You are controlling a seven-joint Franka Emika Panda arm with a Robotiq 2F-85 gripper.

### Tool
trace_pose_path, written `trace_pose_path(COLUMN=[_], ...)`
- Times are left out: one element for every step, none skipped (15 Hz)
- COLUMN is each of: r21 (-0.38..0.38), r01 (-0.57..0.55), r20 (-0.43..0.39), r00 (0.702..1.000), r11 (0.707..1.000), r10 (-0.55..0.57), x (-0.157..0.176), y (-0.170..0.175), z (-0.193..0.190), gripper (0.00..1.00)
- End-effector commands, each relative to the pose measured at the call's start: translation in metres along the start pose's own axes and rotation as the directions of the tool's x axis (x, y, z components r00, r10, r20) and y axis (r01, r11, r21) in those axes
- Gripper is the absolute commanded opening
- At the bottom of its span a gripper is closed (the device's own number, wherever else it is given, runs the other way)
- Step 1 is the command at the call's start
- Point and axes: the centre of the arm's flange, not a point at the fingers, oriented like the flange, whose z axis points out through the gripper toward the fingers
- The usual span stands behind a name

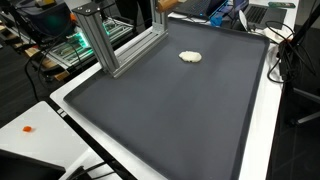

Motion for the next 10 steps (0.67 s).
trace_pose_path(r21=[0.034, 0.038, 0.039, 0.039, 0.037, 0.039, 0.041, 0.046, 0.052, 0.057], r01=[0.001, 0.004, 0.005, 0.011, 0.013, 0.013, 0.014, 0.016, 0.013, 0.015], r20=[0.008, 0.008, 0.005, 0.006, 0.008, 0.011, 0.013, 0.019, 0.023, 0.03], r00=[1.0, 1.0, 1.0, 1.0, 1.0, 1.0, 1.0, 1.0, 1.0, 0.999], r11=[0.999, 0.999, 0.999, 0.999, 0.999, 0.999, 0.999, 0.999, 0.999, 0.998], r10=[-0.001, -0.004, -0.006, -0.012, -0.013, -0.014, -0.014, -0.017, -0.014, -0.017], x=[-0.028, -0.03, -0.032, -0.034, -0.036, -0.037, -0.038, -0.04, -0.041, -0.043], y=[0.012, 0.012, 0.013, 0.013, 0.014, 0.015, 0.015, 0.014, 0.014, 0.012], z=[0.001, 0.002, 0.004, 0.006, 0.008, 0.01, 0.012, 0.015, 0.017, 0.019], gripper=[0.35, 0.35, 0.35, 0.35, 0.35, 0.35, 0.35, 0.35, 0.35, 0.35])
